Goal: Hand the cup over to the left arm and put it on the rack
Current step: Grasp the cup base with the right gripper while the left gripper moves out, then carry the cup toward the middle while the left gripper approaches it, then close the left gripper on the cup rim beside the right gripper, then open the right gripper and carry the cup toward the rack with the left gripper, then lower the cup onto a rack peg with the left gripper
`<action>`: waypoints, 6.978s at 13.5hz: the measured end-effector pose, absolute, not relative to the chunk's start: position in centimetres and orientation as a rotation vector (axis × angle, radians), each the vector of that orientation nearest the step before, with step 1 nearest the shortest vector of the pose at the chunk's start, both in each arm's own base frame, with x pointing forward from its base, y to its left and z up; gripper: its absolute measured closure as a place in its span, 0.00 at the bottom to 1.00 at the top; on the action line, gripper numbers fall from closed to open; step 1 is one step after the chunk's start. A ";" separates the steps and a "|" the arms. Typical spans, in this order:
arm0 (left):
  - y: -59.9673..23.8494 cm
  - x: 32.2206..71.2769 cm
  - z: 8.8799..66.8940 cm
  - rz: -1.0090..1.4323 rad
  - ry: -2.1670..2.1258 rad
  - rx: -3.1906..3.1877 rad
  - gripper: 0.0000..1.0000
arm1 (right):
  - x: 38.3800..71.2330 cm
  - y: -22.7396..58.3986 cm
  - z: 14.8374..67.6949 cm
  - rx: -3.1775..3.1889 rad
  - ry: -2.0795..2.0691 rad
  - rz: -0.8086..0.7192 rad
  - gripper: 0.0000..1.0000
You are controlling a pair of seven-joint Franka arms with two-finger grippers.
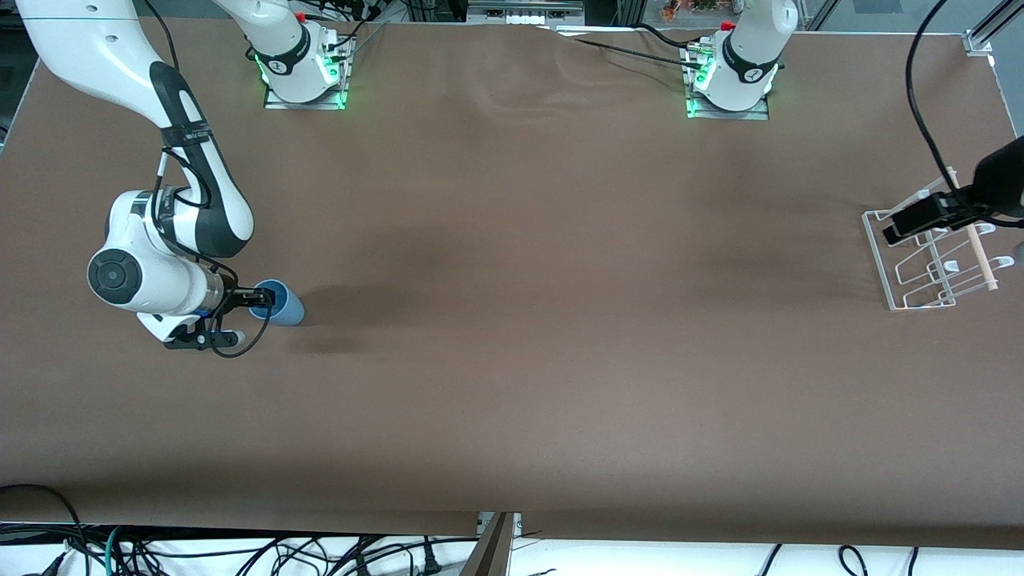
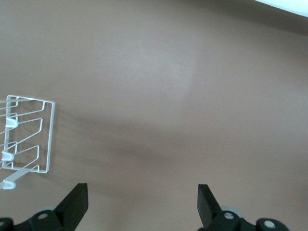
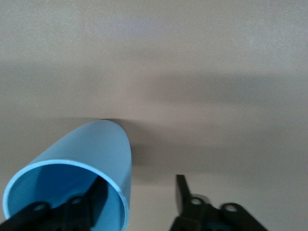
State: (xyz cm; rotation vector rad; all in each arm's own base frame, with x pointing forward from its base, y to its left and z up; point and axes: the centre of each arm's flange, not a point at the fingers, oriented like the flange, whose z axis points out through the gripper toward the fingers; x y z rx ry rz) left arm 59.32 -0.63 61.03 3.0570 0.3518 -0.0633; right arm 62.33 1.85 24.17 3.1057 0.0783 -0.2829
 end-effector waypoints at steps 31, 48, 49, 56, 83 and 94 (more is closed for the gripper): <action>-29.0 62.8 49.5 0.230 -0.924 2.852 0.00 | 64.0 32.6 39.4 3.947 -0.521 -0.339 0.94; -42.7 58.5 45.3 0.578 -1.791 2.552 0.00 | 63.8 36.9 40.5 3.950 -0.637 -0.322 0.94; -42.8 58.6 45.4 0.604 -1.824 2.525 0.00 | 63.8 37.0 40.5 3.951 -0.635 -0.323 0.94; -42.8 60.1 42.9 0.703 -1.923 2.424 0.00 | 63.3 37.9 40.8 3.962 -0.608 -0.342 0.94; 5.9 61.9 46.3 -0.633 -0.999 2.834 0.29 | 66.5 8.3 51.1 3.112 -0.196 -0.118 0.00; 16.1 55.7 38.2 -1.790 -0.901 2.749 0.29 | 60.0 4.0 59.9 3.050 -0.133 -0.008 0.00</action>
